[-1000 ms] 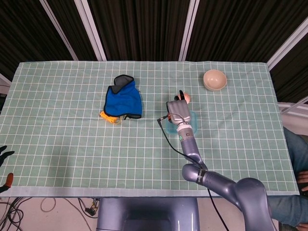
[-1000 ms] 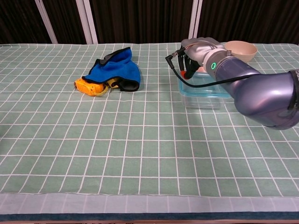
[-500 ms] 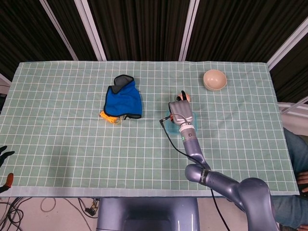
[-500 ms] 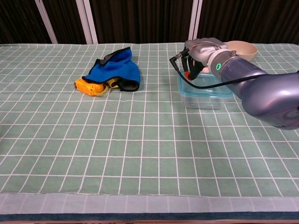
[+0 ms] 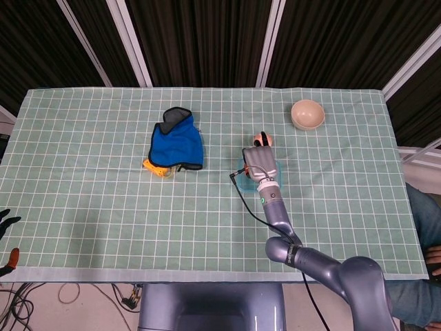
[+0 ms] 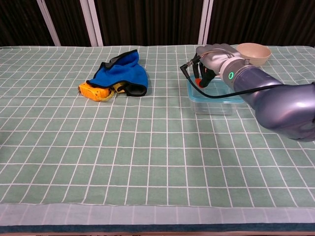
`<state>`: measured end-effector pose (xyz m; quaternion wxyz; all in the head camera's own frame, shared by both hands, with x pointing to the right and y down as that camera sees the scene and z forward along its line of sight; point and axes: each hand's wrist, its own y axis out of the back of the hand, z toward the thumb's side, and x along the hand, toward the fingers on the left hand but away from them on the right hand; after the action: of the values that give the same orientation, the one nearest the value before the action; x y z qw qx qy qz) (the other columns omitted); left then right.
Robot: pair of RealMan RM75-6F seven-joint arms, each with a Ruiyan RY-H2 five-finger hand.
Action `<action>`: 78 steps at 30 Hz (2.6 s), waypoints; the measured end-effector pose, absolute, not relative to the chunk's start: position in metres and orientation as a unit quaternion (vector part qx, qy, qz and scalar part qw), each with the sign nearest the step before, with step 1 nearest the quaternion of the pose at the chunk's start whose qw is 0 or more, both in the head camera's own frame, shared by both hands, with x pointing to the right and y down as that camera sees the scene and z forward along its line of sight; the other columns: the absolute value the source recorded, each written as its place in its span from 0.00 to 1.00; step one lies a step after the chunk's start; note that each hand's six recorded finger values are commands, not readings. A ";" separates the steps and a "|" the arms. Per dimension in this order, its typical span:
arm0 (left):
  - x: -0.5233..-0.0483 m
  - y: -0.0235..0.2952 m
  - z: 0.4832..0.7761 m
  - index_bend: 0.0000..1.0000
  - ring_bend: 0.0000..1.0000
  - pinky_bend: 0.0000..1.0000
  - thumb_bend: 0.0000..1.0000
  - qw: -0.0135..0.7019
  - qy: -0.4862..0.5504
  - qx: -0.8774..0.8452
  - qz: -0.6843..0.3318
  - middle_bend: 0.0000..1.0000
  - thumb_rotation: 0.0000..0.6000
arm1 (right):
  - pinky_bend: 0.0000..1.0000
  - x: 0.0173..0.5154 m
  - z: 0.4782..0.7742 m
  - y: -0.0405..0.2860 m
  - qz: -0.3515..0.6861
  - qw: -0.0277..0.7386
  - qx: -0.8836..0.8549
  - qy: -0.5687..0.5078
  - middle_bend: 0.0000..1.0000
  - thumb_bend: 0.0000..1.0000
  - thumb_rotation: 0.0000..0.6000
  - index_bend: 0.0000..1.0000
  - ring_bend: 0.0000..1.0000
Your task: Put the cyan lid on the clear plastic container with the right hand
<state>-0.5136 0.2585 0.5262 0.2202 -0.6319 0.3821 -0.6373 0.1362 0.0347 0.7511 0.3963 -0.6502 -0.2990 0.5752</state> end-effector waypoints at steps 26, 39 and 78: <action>-0.514 0.259 0.527 0.16 0.00 0.00 0.52 0.217 0.381 -0.632 -0.639 0.00 1.00 | 0.00 0.138 0.761 0.033 0.592 0.383 -0.655 -0.270 0.57 0.48 1.00 0.70 0.25; -0.514 0.259 0.526 0.16 0.00 0.00 0.52 0.218 0.382 -0.631 -0.639 0.00 1.00 | 0.00 0.140 0.766 0.035 0.605 0.374 -0.658 -0.248 0.57 0.48 1.00 0.69 0.25; -0.515 0.260 0.527 0.16 0.00 0.00 0.52 0.219 0.382 -0.630 -0.640 0.00 1.00 | 0.00 0.138 0.773 0.041 0.622 0.365 -0.661 -0.207 0.57 0.48 1.00 0.70 0.25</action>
<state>-0.5146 0.2597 0.5270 0.2189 -0.6301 0.3817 -0.6399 0.1378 0.0410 0.7733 0.3649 -0.6610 -0.2071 0.6221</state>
